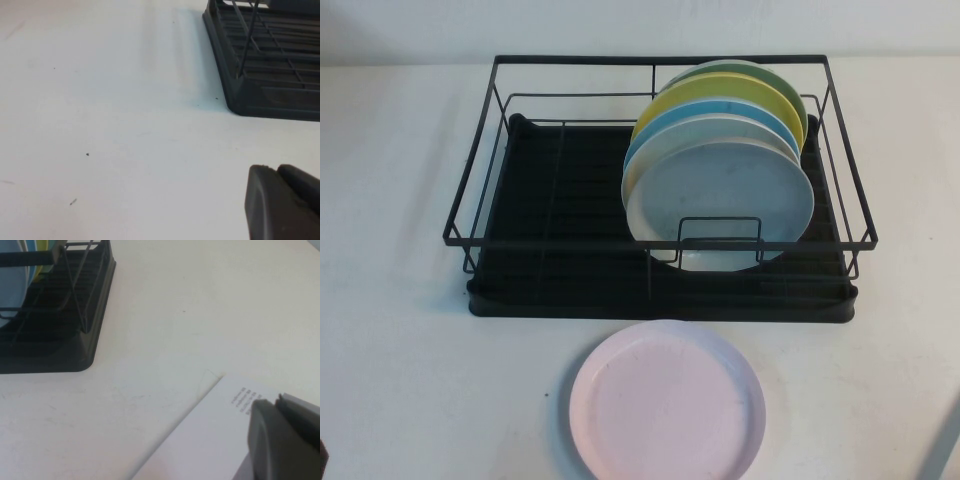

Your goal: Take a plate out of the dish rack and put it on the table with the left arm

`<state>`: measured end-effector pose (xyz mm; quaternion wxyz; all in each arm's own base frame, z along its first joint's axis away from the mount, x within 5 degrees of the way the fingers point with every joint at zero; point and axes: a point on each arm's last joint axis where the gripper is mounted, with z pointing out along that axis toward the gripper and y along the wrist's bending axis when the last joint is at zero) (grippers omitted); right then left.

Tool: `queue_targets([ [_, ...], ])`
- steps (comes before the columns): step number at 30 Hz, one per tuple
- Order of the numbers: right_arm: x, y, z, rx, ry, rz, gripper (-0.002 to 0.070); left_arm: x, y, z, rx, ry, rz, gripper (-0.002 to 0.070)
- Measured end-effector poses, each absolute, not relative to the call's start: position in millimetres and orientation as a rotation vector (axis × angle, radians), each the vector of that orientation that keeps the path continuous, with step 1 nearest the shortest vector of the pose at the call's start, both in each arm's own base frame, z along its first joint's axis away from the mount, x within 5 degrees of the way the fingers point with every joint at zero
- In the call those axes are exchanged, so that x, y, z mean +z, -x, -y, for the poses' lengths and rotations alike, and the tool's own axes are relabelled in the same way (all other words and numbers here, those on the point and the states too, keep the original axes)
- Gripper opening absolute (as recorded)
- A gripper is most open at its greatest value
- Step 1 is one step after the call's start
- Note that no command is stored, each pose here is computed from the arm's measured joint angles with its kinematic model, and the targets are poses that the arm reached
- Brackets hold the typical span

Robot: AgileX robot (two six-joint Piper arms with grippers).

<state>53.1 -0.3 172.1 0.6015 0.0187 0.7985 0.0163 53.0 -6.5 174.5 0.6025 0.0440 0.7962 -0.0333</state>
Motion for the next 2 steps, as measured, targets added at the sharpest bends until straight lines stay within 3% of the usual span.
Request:
queue_targets([
  [2,172.1,-53.1,0.3,0.038,-0.043,-1.850,-0.0020,174.5,-53.0,6.5,-0.076,-0.104,-1.844,-0.0001],
])
